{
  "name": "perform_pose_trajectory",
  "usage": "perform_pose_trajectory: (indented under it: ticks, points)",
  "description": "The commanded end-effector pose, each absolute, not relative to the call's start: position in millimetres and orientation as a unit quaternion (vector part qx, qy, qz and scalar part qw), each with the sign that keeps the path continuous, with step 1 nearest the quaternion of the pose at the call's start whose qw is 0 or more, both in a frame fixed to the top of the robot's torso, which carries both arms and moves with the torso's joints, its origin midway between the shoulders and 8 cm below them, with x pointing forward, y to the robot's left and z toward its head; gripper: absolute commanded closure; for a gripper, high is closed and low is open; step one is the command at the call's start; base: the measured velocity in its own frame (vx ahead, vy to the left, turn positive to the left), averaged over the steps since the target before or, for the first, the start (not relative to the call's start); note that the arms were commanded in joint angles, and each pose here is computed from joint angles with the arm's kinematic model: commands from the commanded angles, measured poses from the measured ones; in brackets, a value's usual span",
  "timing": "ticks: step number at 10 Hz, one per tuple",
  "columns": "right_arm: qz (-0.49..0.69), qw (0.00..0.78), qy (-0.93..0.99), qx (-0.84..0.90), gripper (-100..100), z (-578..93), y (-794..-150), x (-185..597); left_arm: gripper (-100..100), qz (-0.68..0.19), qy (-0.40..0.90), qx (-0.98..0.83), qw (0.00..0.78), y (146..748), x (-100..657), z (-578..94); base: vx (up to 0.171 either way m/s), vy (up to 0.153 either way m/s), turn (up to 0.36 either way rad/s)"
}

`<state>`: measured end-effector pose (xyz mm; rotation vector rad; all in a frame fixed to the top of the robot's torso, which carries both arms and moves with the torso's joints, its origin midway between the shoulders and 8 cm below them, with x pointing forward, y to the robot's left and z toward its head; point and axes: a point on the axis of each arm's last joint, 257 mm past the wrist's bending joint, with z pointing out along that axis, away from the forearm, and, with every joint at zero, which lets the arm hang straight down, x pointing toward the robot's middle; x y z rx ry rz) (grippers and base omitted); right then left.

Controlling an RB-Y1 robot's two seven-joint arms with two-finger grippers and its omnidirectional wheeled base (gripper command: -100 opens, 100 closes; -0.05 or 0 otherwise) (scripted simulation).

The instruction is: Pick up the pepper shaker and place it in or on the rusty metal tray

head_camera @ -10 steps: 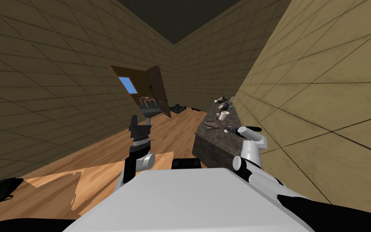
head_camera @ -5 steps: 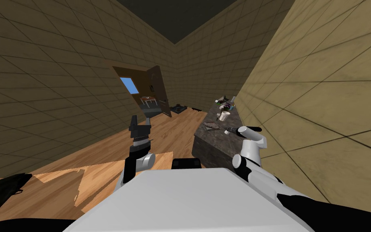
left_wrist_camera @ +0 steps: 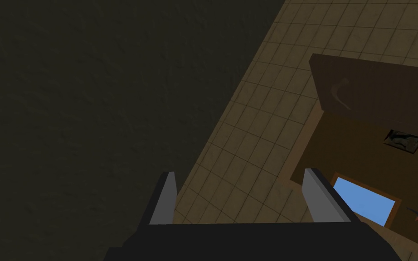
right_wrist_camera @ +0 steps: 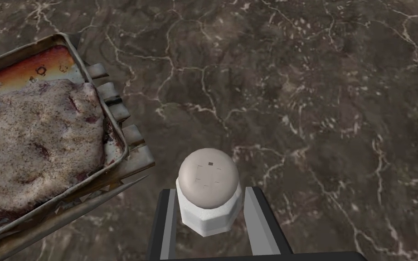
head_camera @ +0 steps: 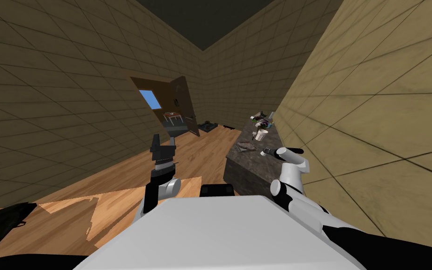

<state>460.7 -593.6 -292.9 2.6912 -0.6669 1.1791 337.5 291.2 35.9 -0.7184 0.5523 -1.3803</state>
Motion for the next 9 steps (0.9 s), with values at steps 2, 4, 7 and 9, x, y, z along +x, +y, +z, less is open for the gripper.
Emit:
perform_pose_trajectory:
  ticks: [2, 4, 7, 9]
  points:
    - [0.391, 0.064, -0.221, 0.891, 100, -293, -594, 461, 0, -0.614, 0.246, -0.320, 0.678, 291, 337, 36, 0.000, 0.000, 0.000]
    - [0.390, 0.065, -0.223, 0.891, 100, -284, -596, 459, 0, -0.614, 0.246, -0.320, 0.678, 291, 337, 36, -0.002, -0.003, 0.011]
    - [0.401, 0.062, -0.194, 0.893, 100, -272, -587, 477, 0, -0.614, 0.246, -0.320, 0.678, 291, 337, 36, -0.013, 0.014, -0.049]
    - [0.411, 0.061, -0.174, 0.893, 100, -253, -584, 490, 0, -0.614, 0.246, -0.320, 0.678, 291, 337, 36, -0.063, 0.070, -0.136]
